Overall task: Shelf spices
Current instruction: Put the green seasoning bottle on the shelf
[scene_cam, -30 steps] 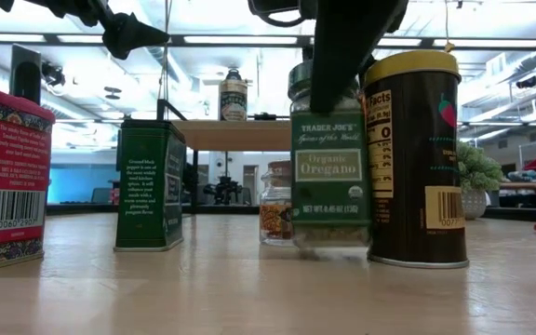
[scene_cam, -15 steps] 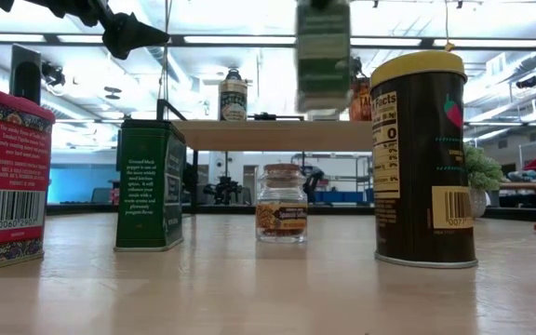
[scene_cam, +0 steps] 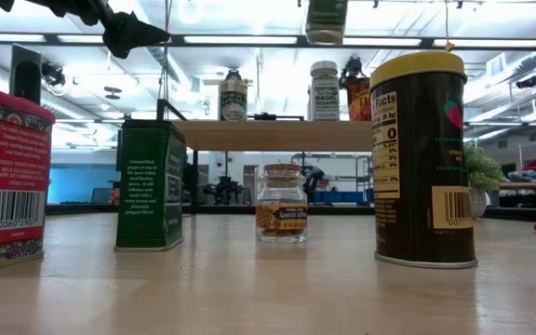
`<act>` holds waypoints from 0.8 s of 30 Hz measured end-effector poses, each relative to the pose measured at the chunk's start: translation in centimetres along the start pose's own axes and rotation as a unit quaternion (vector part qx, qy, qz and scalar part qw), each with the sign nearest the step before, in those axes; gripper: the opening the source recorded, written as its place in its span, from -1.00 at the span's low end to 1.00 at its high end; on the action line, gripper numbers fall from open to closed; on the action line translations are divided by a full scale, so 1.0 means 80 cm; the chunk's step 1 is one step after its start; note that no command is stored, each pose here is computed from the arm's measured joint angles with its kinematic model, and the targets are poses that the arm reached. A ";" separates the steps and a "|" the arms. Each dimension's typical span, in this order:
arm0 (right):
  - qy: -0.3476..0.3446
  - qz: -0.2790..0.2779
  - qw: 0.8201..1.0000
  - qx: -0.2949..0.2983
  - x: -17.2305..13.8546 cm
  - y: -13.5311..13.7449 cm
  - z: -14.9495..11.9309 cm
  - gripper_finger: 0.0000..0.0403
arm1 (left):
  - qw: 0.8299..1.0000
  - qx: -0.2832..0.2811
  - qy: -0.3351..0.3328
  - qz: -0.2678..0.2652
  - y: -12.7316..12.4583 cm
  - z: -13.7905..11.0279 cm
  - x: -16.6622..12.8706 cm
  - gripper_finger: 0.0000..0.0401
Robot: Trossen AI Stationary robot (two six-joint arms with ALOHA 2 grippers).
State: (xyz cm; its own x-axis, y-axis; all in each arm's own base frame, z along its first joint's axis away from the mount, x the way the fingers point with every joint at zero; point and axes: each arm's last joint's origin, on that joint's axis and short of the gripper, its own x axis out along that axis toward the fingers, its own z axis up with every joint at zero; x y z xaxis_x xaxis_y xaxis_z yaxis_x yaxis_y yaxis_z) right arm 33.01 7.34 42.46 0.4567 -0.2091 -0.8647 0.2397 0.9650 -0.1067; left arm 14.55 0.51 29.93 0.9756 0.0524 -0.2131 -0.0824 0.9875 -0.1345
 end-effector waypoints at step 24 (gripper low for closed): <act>0.042 -0.005 0.997 0.062 0.007 -0.190 -0.109 0.00 | 1.000 0.000 -0.016 -0.003 -0.001 0.004 0.000 0.97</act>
State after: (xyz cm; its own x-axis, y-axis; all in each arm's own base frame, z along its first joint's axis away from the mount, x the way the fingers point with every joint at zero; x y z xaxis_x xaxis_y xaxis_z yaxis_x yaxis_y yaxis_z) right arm 22.17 -6.09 39.35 0.3821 -0.1996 -0.9023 0.3505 0.9347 -0.0584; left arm 14.61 0.51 30.24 0.9820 0.0521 -0.1813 -0.0775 0.9877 -0.1360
